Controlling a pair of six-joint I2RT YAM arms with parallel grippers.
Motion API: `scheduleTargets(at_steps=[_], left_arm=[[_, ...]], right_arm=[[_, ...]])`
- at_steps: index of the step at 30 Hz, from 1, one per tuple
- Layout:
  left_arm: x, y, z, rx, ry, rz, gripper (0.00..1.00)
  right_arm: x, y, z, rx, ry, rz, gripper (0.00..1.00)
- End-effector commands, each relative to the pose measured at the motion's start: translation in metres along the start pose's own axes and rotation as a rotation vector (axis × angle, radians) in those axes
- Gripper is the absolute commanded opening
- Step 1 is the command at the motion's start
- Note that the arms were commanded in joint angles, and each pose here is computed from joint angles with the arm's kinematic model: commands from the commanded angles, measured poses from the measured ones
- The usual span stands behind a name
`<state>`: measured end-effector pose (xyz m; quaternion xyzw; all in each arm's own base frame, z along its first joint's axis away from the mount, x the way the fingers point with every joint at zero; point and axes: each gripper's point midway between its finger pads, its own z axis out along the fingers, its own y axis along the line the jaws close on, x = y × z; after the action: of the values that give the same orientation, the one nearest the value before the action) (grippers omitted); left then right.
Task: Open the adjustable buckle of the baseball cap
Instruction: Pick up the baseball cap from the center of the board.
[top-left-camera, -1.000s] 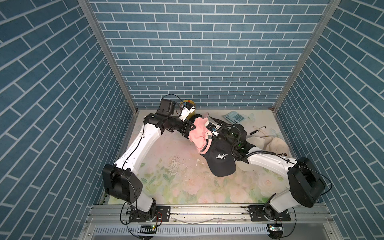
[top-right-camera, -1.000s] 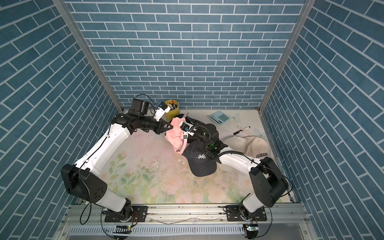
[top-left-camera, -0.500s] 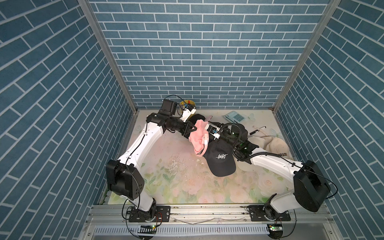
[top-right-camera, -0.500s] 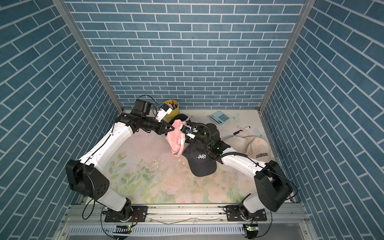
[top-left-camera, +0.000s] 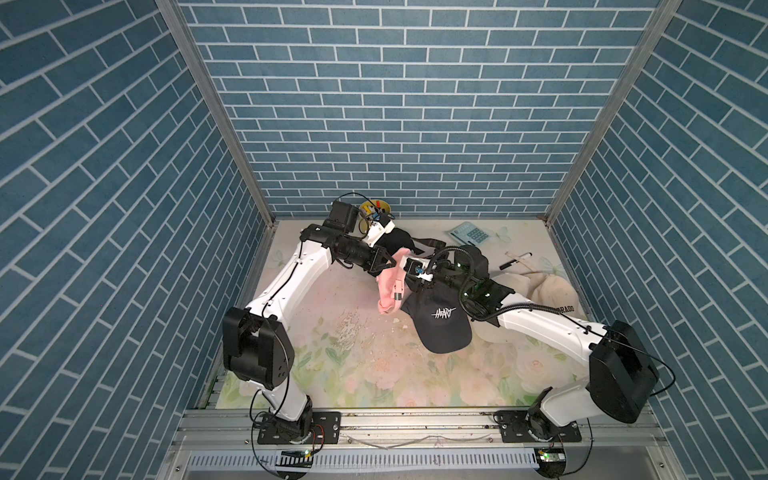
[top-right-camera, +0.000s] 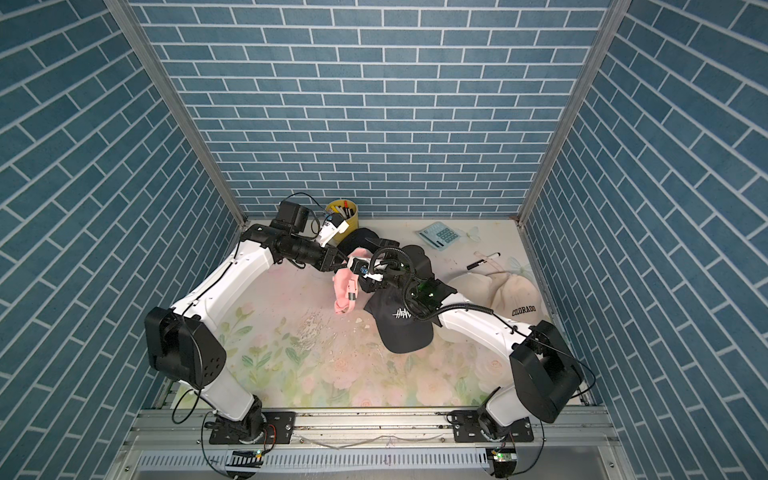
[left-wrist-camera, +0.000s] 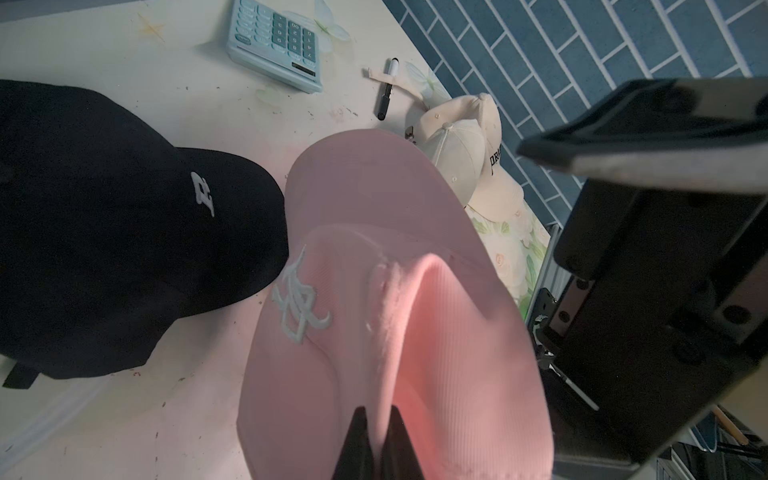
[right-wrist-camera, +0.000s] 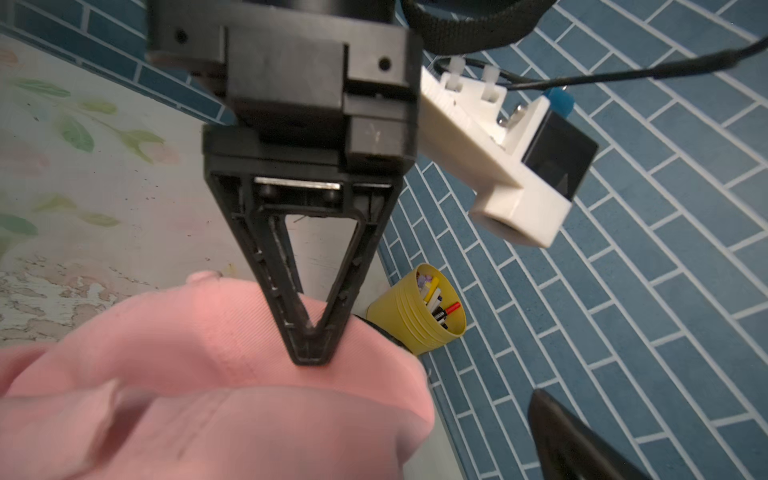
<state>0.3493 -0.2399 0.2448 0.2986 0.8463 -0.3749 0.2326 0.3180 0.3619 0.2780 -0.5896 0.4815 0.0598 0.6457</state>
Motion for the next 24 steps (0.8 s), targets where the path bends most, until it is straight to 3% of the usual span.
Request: scheduleTargets(at_steps=[1,9,10,15,17,21,24], left_arm=[[-0.012,-0.011,-0.008,0.039,-0.031,0.026,0.03],[-0.018,-0.016,-0.009,0.074,-0.033,0.017,0.02],[-0.019,-0.017,-0.009,0.082,-0.033,0.016,0.02],[-0.018,-0.018,-0.009,0.088,-0.03,0.012,0.02],[-0.019,-0.016,-0.009,0.079,-0.029,0.01,0.03],[-0.025,-0.007,-0.011,0.047,-0.048,-0.002,0.07],[-0.034,-0.003,-0.015,0.042,-0.073,-0.006,0.1]], right_arm=[[-0.002,0.002,0.004,-0.024,0.001,-0.075,0.99],[0.007,0.021,0.006,-0.089,0.009,-0.11,0.87],[0.009,0.021,0.007,-0.087,0.015,-0.111,0.83],[0.011,0.016,0.009,-0.054,0.021,-0.115,0.33],[0.007,0.013,0.01,-0.048,0.015,-0.105,0.31],[0.005,0.011,0.011,-0.065,0.021,-0.079,0.14],[0.005,0.01,0.01,-0.064,0.03,-0.05,0.1]])
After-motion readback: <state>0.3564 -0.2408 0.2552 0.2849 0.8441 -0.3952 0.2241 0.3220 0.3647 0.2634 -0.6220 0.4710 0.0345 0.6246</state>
